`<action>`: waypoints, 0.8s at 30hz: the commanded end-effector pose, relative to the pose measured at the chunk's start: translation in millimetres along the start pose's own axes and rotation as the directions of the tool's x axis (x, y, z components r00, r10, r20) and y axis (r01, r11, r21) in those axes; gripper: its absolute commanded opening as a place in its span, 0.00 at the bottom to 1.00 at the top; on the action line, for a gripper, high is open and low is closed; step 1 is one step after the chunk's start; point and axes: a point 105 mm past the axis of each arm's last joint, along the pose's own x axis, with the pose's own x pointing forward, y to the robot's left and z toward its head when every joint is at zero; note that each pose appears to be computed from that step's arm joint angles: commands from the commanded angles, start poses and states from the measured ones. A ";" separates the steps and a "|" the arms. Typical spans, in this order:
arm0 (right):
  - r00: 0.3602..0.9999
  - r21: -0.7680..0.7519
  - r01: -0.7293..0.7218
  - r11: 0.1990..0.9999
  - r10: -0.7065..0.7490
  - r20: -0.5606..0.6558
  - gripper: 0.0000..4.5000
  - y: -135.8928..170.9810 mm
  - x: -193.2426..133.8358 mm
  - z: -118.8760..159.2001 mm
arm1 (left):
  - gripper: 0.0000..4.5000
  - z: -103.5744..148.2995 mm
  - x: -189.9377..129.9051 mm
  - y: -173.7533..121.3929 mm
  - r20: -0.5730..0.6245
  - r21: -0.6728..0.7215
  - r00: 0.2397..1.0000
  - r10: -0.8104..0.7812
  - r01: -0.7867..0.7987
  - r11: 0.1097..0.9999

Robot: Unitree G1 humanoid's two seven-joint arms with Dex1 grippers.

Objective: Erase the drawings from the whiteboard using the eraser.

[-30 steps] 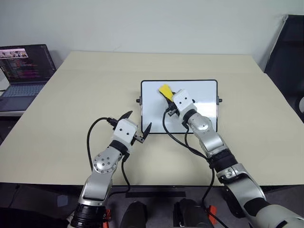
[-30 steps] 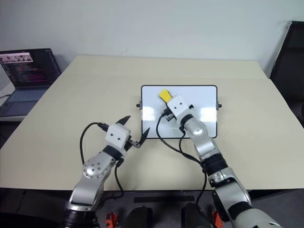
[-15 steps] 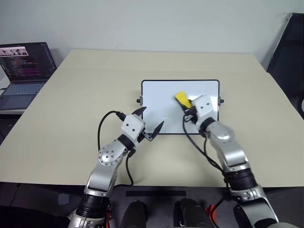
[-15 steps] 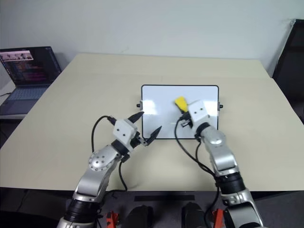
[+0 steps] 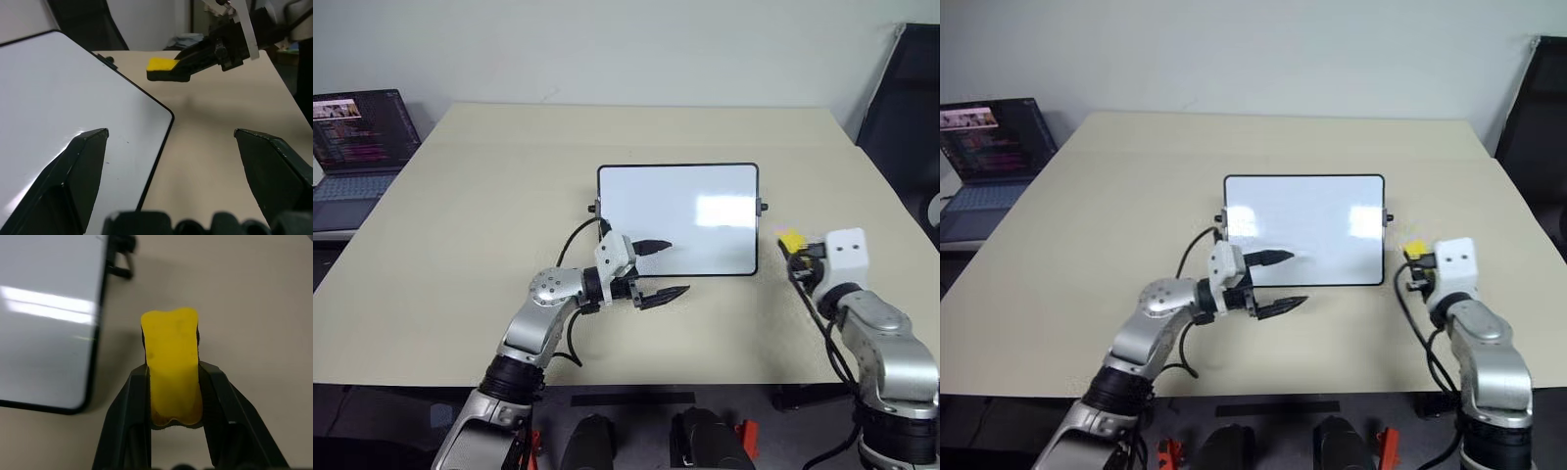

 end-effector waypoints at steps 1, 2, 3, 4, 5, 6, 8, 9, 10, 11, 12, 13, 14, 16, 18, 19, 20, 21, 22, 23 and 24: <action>0.996 0.065 0.089 0.994 -0.089 -0.004 0.22 -19.3 -12.1 0.6 | 1.00 5.6 3.6 -1.2 0.008 0.035 0.997 -0.078 0.077 0.996; 0.995 0.081 0.096 0.992 -0.095 -0.014 0.22 -20.7 -12.8 -2.1 | 1.00 4.6 3.7 -0.8 0.005 0.034 0.996 -0.087 0.087 0.996; 0.995 0.086 0.096 0.992 -0.094 -0.020 0.22 -20.5 -12.9 -3.7 | 1.00 3.5 3.5 -0.2 0.001 0.039 0.996 -0.092 0.091 0.995; 0.995 0.089 0.095 0.991 -0.093 -0.027 0.22 -20.0 -12.8 -5.4 | 1.00 2.0 3.3 0.1 -0.006 0.045 0.995 -0.098 0.098 0.994; 0.995 0.096 0.096 0.991 -0.093 -0.037 0.22 -19.7 -12.6 -7.8 | 1.00 -0.2 2.8 0.0 -0.017 0.052 0.994 -0.107 0.108 0.993; 0.995 0.097 0.097 0.991 -0.093 -0.045 0.22 -19.7 -12.3 -9.9 | 1.00 -1.9 2.4 0.1 -0.027 0.060 0.993 -0.114 0.116 0.991; 0.994 0.100 0.098 0.990 -0.093 -0.054 0.22 -19.9 -11.8 -12.6 | 1.00 -3.2 1.6 0.8 -0.031 0.064 0.992 -0.119 0.121 0.991; 0.994 0.099 0.098 0.990 -0.093 -0.055 0.22 -19.8 -11.4 -13.1 | 1.00 -3.3 1.0 1.2 -0.029 0.063 0.992 -0.120 0.121 0.991; 0.994 0.098 0.095 0.991 -0.090 -0.057 0.22 -19.4 -11.0 -13.5 | 1.00 -3.6 0.5 1.5 -0.027 0.058 0.993 -0.119 0.120 0.991; 0.995 0.099 0.090 0.991 -0.085 -0.059 0.22 -18.7 -10.4 -14.1 | 1.00 -4.2 0.0 0.9 -0.025 0.051 0.992 -0.123 0.124 0.991; 0.995 0.103 0.087 0.991 -0.081 -0.065 0.22 -18.3 -9.8 -15.4 | 1.00 -5.1 -0.6 -0.5 -0.027 0.045 0.991 -0.131 0.132 0.990; 0.995 0.105 0.086 0.991 -0.079 -0.069 0.22 -18.0 -9.5 -16.3 | 1.00 -5.6 -1.0 -1.5 -0.029 0.040 0.990 -0.137 0.138 0.990; 0.994 0.112 0.088 0.990 -0.080 -0.075 0.22 -18.2 -9.1 -17.9 | 1.00 -6.1 -1.5 -2.6 -0.031 0.039 0.989 -0.142 0.143 0.989; 0.992 0.129 0.099 0.987 -0.087 -0.095 0.22 -20.8 -8.8 -23.3 | 1.00 -6.8 -2.6 -4.7 -0.032 0.036 0.988 -0.150 0.151 0.988; 0.990 0.168 0.108 0.980 -0.090 -0.111 0.22 -22.6 -8.7 -28.3 | 1.00 -7.3 -3.2 -5.8 -0.034 0.037 0.987 -0.155 0.156 0.987; 0.989 0.185 0.116 0.976 -0.095 -0.117 0.22 -23.3 -8.7 -30.0 | 1.00 -7.6 -3.4 -6.0 -0.035 0.037 0.987 -0.156 0.157 0.987; 0.988 0.192 0.117 0.974 -0.095 -0.119 0.22 -23.3 -8.4 -30.5 | 1.00 -8.1 -3.5 -6.4 -0.035 0.037 0.987 -0.157 0.159 0.987; 0.988 0.191 0.117 0.975 -0.095 -0.119 0.22 -23.3 -8.0 -30.3 | 1.00 -8.5 -3.4 -7.0 -0.037 0.038 0.986 -0.161 0.162 0.986; 0.988 0.189 0.117 0.975 -0.095 -0.118 0.30 -23.3 -7.6 -30.0 | 1.00 -9.0 -3.4 -7.6 -0.038 0.038 0.986 -0.164 0.165 0.986; 0.988 0.189 0.118 0.975 -0.097 -0.119 0.38 -24.0 -7.4 -30.4 | 1.00 -9.2 -3.2 -8.3 -0.038 0.038 0.985 -0.166 0.167 0.985; 0.987 0.188 0.122 0.975 -0.100 -0.122 0.42 -25.0 -7.5 -31.1 | 1.00 -9.1 -3.0 -8.8 -0.038 0.037 0.985 -0.168 0.169 0.985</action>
